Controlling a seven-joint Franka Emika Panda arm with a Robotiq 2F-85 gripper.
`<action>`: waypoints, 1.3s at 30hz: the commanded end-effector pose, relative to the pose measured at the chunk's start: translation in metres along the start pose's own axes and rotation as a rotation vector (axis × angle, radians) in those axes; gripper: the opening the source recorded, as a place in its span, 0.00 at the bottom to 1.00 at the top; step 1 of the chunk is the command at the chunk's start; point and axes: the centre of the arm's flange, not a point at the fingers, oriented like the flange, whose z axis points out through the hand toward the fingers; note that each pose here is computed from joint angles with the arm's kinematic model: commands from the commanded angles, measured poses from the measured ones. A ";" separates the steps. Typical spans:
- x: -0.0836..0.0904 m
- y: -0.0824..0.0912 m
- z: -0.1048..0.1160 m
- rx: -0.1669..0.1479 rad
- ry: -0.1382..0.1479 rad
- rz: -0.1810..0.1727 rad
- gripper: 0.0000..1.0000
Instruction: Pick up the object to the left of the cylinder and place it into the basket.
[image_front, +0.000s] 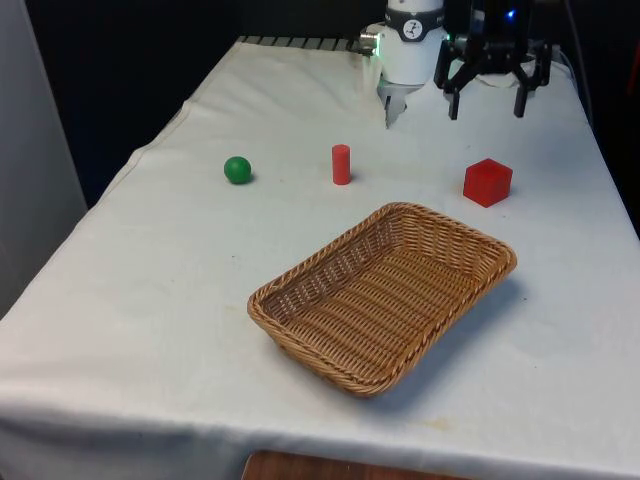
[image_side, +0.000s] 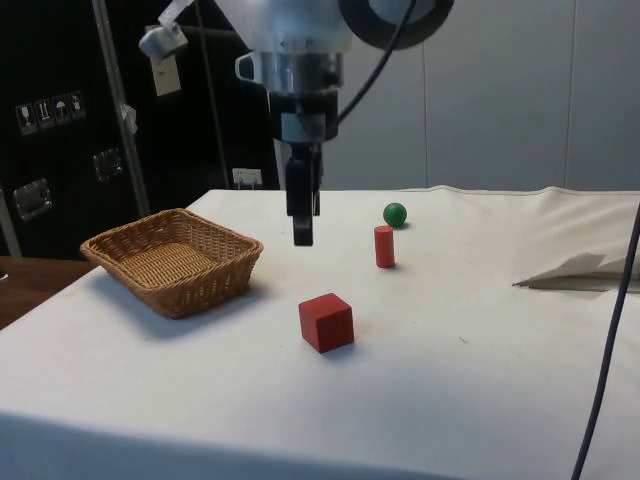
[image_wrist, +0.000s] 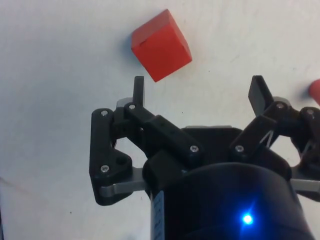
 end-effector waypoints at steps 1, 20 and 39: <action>-0.001 -0.002 0.003 0.006 0.011 -0.010 1.00; -0.014 -0.011 0.042 -0.006 0.038 -0.120 1.00; -0.032 -0.025 0.070 -0.003 0.080 -0.177 1.00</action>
